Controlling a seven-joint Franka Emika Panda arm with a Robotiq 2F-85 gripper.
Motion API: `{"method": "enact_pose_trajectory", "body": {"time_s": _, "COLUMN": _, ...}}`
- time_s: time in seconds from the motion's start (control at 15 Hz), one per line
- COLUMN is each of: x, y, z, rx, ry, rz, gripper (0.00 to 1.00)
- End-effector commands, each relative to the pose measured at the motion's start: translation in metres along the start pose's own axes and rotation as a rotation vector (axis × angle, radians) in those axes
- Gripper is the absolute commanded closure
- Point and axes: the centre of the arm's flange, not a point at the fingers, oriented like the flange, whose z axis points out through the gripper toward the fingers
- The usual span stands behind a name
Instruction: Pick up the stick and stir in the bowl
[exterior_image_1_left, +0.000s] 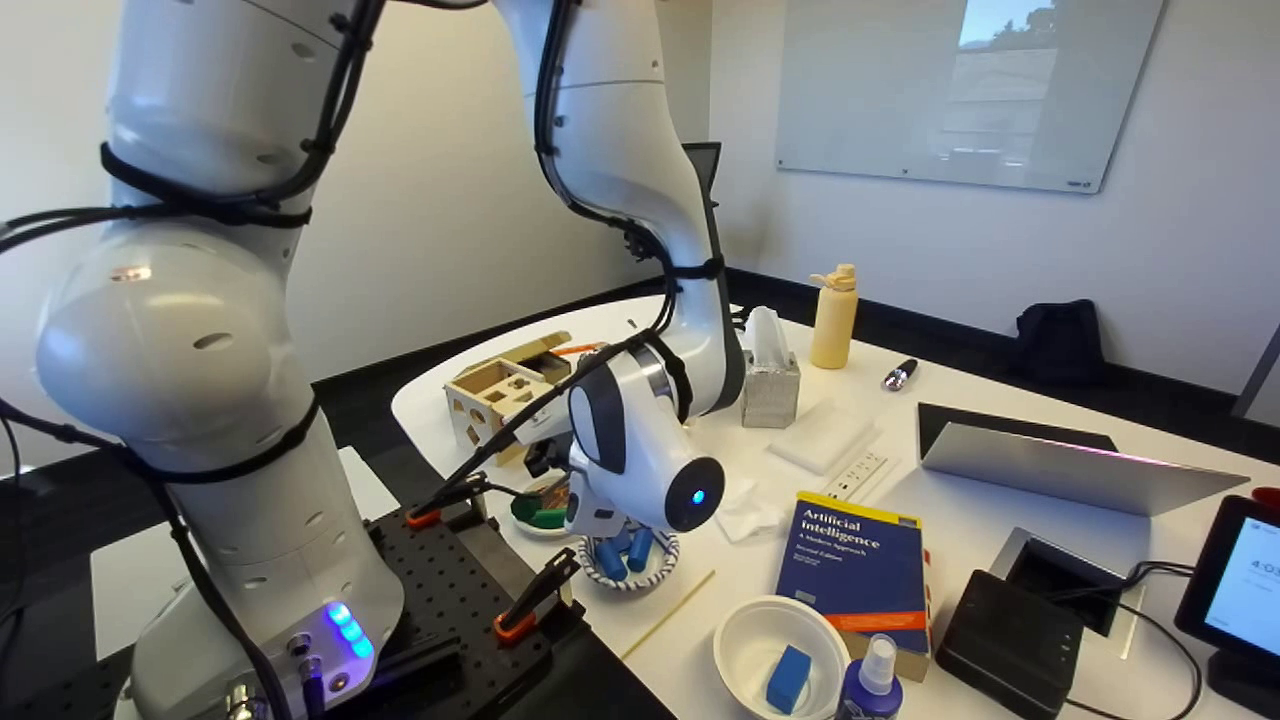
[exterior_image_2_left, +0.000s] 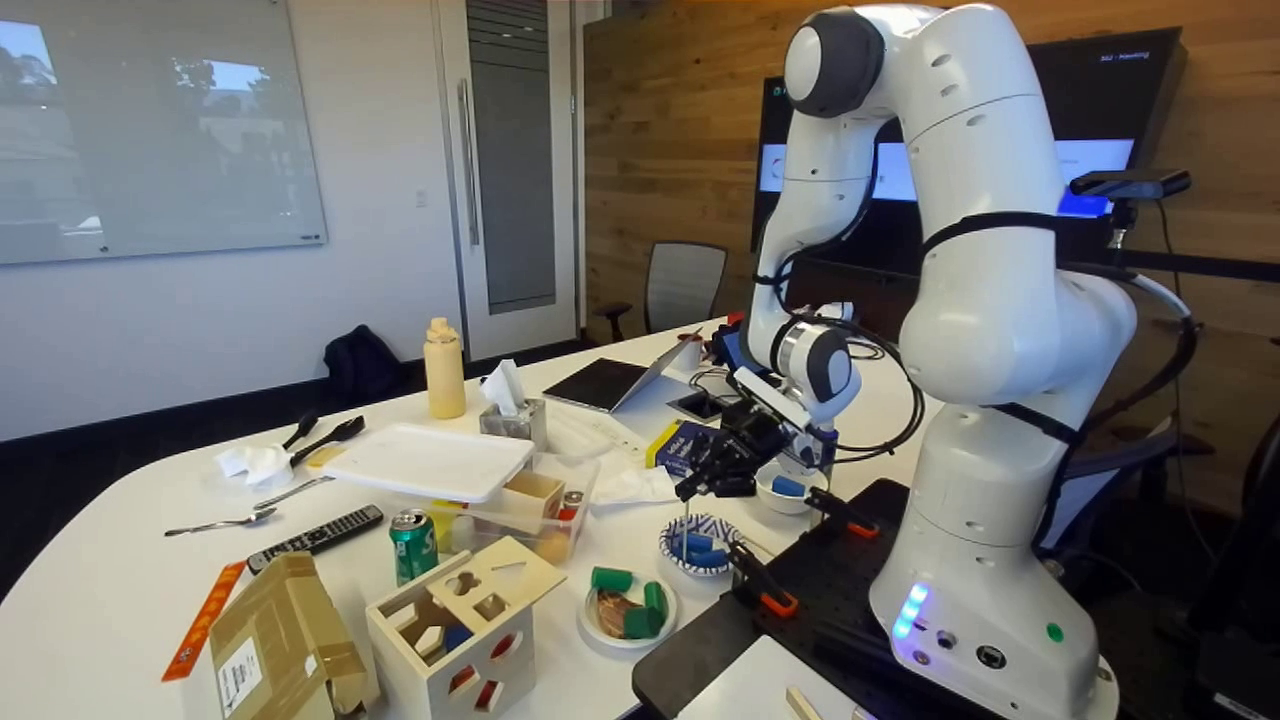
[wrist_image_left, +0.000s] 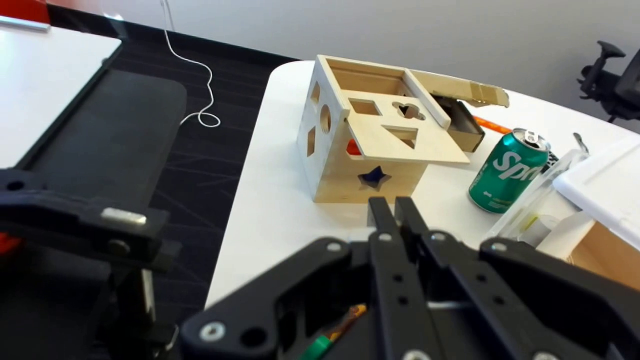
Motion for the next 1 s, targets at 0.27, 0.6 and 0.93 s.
{"method": "enact_pose_trajectory", "body": {"time_s": 0.27, "x": -0.013, "y": -0.002, "z": -0.006, "rx": -0.031, "ry": 0.103, "rz": -0.019, "gripper": 0.98}}
{"method": "enact_pose_trajectory", "body": {"time_s": 0.6, "x": -0.013, "y": -0.010, "z": -0.005, "rx": -0.063, "ry": 0.162, "rz": -0.091, "gripper": 0.98}}
{"method": "enact_pose_trajectory", "body": {"time_s": 0.93, "x": -0.014, "y": -0.012, "z": 0.003, "rx": -0.079, "ry": 0.103, "rz": -0.118, "gripper": 0.98}}
